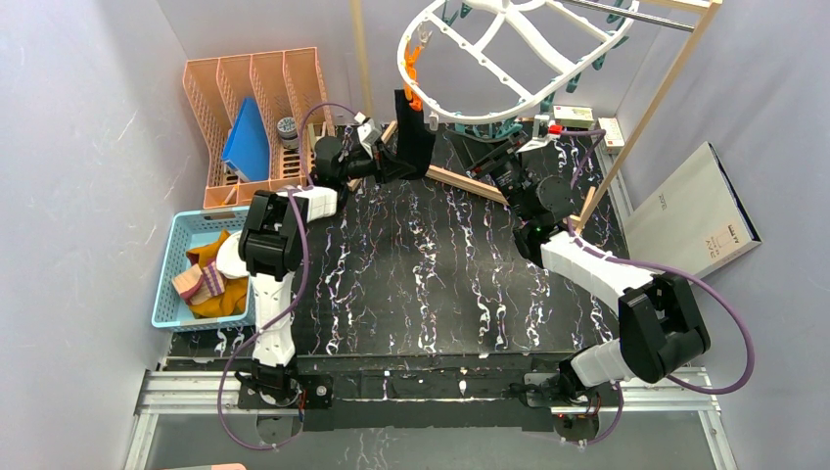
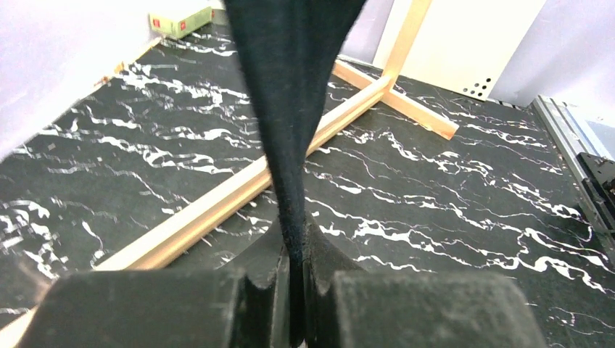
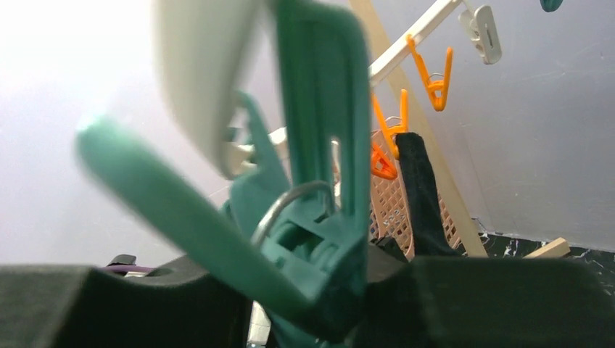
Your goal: Remove the socks clipped to the hanger
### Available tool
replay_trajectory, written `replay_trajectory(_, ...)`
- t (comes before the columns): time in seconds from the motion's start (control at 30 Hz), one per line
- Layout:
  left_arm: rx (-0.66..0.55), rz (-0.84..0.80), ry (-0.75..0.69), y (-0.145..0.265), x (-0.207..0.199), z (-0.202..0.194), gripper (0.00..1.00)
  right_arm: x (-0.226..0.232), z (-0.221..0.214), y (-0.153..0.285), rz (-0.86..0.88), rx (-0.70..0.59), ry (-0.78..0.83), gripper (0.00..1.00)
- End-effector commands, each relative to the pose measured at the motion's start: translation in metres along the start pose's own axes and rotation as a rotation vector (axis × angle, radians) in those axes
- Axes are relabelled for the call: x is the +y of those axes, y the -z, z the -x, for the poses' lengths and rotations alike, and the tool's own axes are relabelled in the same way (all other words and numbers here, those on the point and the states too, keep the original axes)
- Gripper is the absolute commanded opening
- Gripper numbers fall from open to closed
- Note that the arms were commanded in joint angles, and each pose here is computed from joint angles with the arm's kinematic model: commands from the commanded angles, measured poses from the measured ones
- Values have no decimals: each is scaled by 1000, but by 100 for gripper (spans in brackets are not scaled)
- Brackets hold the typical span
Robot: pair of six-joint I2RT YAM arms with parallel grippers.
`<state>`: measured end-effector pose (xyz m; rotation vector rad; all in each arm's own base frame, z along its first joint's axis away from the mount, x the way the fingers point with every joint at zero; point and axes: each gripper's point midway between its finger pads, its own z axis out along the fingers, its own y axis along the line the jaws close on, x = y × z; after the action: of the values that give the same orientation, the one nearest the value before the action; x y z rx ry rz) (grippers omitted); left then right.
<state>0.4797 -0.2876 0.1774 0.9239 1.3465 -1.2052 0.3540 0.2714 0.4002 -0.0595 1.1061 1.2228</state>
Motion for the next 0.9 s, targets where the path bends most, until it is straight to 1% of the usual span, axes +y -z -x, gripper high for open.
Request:
replay_trajectory(0.0,-30,24,-65,8,-19,26,0,12,27,-6,13,-58,9,57)
replay_trajectory(0.07,-37,60,-76,14,-27,31,0,11,24,-5,7,-47,-1,73)
replay_trajectory(0.1,-41,80,-78,18,-32,34,0,10,23,-5,3,-44,-9,78)
replay_trajectory(0.17,-59,129,-90,26,-44,46,0,8,22,-2,-7,-43,-23,84)
replay_trajectory(0.23,-72,172,-93,34,-58,51,0,8,20,2,-13,-38,-29,87)
replay_trajectory(0.37,-89,239,-100,53,-94,54,0,8,14,16,-20,-19,-30,91)
replay_trajectory(0.4,-108,244,-118,56,-104,64,0,7,11,21,-24,-14,-31,92)
replay_trajectory(0.43,-109,253,-109,61,-115,61,0,6,8,27,-28,-9,-32,92)
replay_trajectory(0.5,-128,252,-121,68,-138,68,0,6,1,38,-32,7,-37,92)
replay_trajectory(0.63,-147,246,-108,79,-174,72,0,21,-22,53,-6,47,-8,94)
replay_trajectory(0.73,-127,244,-79,85,-195,64,0,32,-33,58,10,47,5,95)
replay_trajectory(0.87,-86,246,-63,89,-219,49,0,38,-34,55,40,18,-24,95)
